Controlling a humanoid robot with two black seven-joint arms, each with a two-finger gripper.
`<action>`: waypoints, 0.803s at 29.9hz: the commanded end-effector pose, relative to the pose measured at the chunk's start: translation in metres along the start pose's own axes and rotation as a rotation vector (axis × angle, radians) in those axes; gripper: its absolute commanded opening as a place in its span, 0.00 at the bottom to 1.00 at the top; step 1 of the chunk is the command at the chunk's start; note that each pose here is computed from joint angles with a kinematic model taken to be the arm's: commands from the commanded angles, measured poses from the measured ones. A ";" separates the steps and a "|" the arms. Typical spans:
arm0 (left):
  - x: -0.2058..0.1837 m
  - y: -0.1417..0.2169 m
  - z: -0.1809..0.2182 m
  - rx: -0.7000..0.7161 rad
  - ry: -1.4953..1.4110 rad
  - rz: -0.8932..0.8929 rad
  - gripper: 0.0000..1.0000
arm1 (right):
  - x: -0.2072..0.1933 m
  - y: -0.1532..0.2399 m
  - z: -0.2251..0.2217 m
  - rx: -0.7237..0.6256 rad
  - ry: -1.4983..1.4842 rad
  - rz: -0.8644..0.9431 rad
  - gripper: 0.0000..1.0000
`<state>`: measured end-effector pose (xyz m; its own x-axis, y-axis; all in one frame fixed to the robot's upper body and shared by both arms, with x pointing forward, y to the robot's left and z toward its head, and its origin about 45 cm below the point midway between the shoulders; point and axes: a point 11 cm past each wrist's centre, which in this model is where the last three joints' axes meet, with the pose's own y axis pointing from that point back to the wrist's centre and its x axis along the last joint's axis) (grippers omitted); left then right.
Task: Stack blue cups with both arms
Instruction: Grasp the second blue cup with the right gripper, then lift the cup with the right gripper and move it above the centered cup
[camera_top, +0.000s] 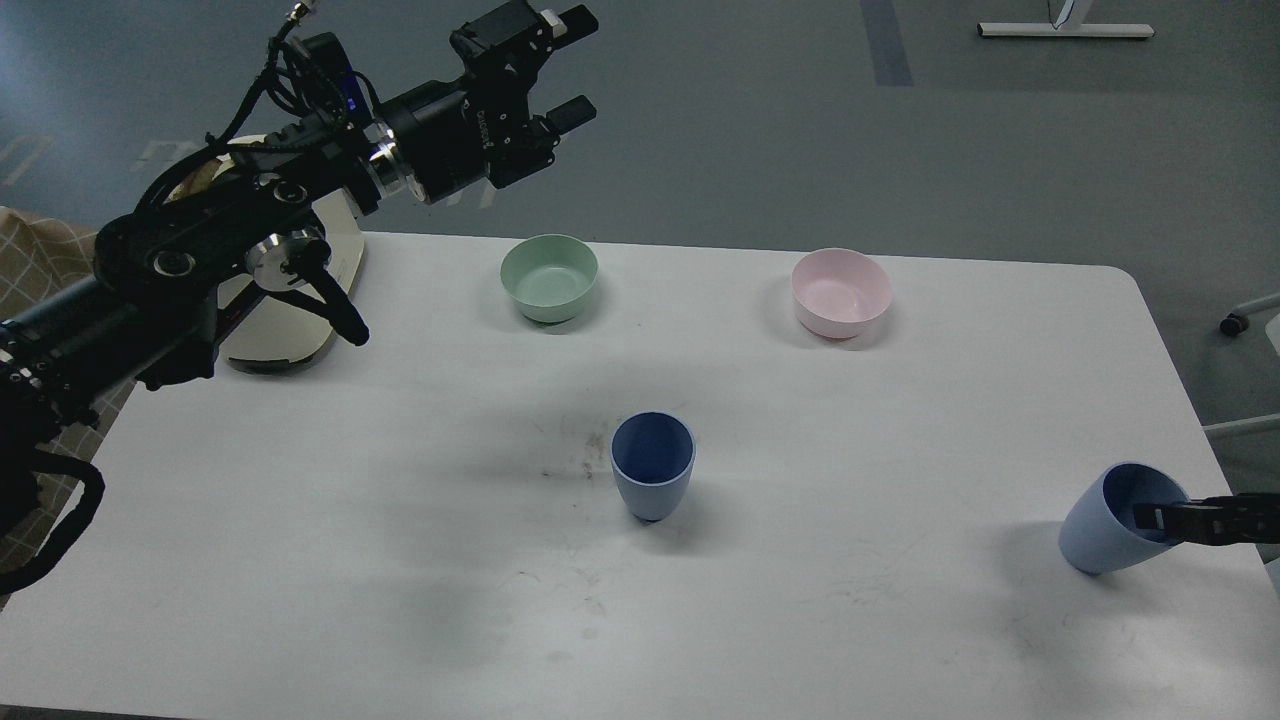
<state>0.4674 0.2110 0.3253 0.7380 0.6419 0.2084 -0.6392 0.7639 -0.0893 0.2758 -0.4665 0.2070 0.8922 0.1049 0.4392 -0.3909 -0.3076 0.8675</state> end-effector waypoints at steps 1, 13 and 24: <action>0.000 0.000 0.000 -0.001 0.002 0.002 0.97 | 0.002 0.002 0.000 0.000 0.001 0.008 0.00; -0.001 0.001 -0.003 0.002 0.007 0.001 0.97 | 0.060 0.050 -0.025 0.023 0.065 0.144 0.00; -0.003 -0.001 -0.003 0.000 0.010 -0.003 0.97 | 0.200 0.029 -0.110 0.072 0.307 0.225 0.00</action>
<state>0.4663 0.2077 0.3218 0.7422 0.6402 0.1982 -0.6367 0.7659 -0.0900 0.3851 -0.3910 0.3300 0.7233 0.2367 0.6487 -0.5380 -0.3956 0.7443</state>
